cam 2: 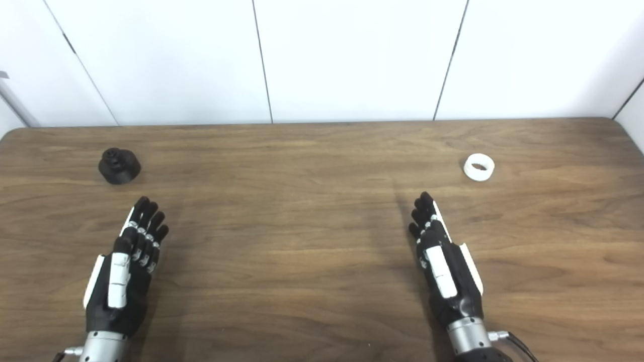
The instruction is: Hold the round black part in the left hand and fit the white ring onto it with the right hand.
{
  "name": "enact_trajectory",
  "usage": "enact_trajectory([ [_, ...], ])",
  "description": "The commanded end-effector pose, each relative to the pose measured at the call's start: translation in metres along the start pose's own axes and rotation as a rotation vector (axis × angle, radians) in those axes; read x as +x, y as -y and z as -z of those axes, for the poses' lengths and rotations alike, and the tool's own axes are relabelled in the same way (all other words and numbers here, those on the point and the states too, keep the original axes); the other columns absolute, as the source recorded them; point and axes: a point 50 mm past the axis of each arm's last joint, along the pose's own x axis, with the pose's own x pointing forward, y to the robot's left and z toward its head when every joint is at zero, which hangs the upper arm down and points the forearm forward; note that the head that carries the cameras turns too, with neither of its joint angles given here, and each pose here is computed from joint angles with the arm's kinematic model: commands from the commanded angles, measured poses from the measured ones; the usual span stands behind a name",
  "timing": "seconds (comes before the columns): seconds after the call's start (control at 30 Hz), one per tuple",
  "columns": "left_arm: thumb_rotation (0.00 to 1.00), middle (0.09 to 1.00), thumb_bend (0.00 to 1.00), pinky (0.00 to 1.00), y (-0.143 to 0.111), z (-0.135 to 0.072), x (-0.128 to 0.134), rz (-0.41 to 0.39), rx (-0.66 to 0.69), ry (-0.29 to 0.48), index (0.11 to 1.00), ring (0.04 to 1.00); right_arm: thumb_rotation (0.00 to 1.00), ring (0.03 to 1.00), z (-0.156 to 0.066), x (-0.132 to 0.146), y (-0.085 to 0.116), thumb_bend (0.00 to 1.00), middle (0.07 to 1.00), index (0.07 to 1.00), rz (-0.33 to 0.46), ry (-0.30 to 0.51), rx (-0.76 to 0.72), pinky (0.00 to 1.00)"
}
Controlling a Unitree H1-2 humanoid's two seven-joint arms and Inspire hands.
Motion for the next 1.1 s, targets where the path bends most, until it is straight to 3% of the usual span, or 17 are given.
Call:
enact_trajectory([
  [0.0, 0.81, 1.000, 0.74, 1.00, -0.002, 0.017, -0.012, -0.032, -0.011, -0.048, 1.000, 1.000, 0.80, 1.000, 0.014, -0.027, -0.005, 0.69, 1.000, 1.000, 0.030, -0.042, 0.035, 1.00],
  [0.7, 0.80, 1.000, 0.75, 1.00, -0.004, 0.019, -0.013, -0.035, 0.003, -0.045, 1.000, 1.000, 0.77, 1.000, 0.015, -0.026, -0.007, 0.68, 1.000, 1.000, 0.028, -0.038, 0.048, 1.00],
  [0.8, 0.72, 1.000, 0.80, 0.97, -0.004, 0.015, -0.013, -0.050, 0.020, -0.014, 1.000, 0.992, 0.78, 1.000, 0.016, -0.027, -0.006, 0.67, 1.000, 1.000, 0.018, -0.041, 0.051, 1.00],
  [0.9, 0.64, 0.959, 0.86, 0.87, -0.003, 0.004, -0.011, -0.051, 0.083, 0.047, 0.952, 0.915, 0.78, 1.000, 0.018, -0.028, -0.004, 0.63, 1.000, 1.000, 0.017, -0.036, 0.056, 1.00],
  [0.97, 0.58, 0.922, 0.84, 0.78, -0.002, -0.005, -0.007, -0.063, 0.147, 0.100, 0.927, 0.864, 0.80, 1.000, 0.018, -0.029, -0.002, 0.61, 1.000, 1.000, 0.020, -0.035, 0.050, 1.00],
  [1.07, 0.48, 0.895, 0.80, 0.73, 0.000, -0.020, 0.000, -0.095, 0.217, 0.171, 0.908, 0.854, 0.80, 1.000, 0.019, -0.030, 0.000, 0.62, 1.000, 1.000, 0.021, -0.037, 0.058, 1.00],
])
